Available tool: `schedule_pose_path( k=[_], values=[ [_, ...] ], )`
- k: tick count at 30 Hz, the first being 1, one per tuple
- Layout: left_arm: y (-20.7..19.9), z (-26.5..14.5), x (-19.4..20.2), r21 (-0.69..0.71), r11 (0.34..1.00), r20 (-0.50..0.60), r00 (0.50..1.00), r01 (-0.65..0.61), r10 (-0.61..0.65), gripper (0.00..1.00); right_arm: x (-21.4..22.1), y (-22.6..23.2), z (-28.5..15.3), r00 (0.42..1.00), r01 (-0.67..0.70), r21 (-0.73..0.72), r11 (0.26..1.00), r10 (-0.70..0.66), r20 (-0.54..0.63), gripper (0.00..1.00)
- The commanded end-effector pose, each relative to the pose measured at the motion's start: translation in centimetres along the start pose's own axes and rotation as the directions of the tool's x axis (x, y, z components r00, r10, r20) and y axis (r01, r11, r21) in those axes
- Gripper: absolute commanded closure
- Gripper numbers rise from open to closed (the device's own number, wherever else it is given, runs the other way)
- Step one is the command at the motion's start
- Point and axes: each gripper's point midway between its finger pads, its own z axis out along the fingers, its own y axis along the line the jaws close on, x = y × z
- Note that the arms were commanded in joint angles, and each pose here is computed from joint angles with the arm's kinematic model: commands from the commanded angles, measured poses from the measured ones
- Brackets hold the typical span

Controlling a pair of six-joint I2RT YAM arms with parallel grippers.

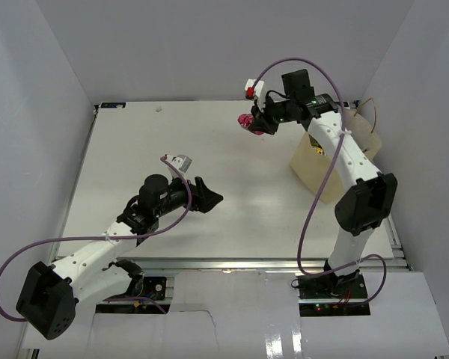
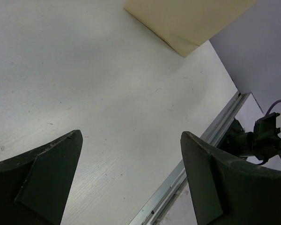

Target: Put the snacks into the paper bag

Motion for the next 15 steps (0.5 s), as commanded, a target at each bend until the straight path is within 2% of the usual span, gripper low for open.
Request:
schedule_pose_path(
  k=[1, 3, 5, 9, 13, 15],
  values=[
    [-0.9, 0.0, -2.4, 0.018, 0.999, 0.056, 0.998, -0.041, 0.04, 0.04, -5.8, 3.4, -4.1, 0.982, 0.045, -0.076, 0.996, -0.03, 0.189, 0.92],
    [-0.9, 0.1, -2.4, 0.02, 0.999, 0.057, 0.997, -0.044, 0.043, 0.04, -9.2, 3.5, -7.5, 0.965, 0.072, -0.004, 0.997, -0.069, 0.252, 0.92],
    [-0.9, 0.2, -2.5, 0.022, 0.999, 0.057, 0.997, -0.046, 0.045, 0.04, -11.5, 1.9, -11.2, 0.95, 0.069, 0.127, 0.989, -0.104, 0.294, 0.92],
    [-1.1, 0.1, -2.7, 0.027, 0.998, 0.066, 0.996, -0.056, 0.054, 0.04, -12.0, -2.8, -18.9, 0.934, -0.065, 0.343, 0.937, -0.064, 0.351, 0.92],
    [-1.3, -0.1, -3.0, 0.031, 0.997, 0.077, 0.995, -0.065, 0.062, 0.04, -6.8, -6.9, -25.8, 0.934, -0.237, 0.509, 0.828, 0.05, 0.354, 0.92],
    [-1.4, -0.2, -3.1, 0.033, 0.997, 0.083, 0.994, -0.068, 0.065, 0.04, -3.4, -7.0, -25.9, 0.923, -0.326, 0.506, 0.799, 0.154, 0.351, 0.92]
  ],
)
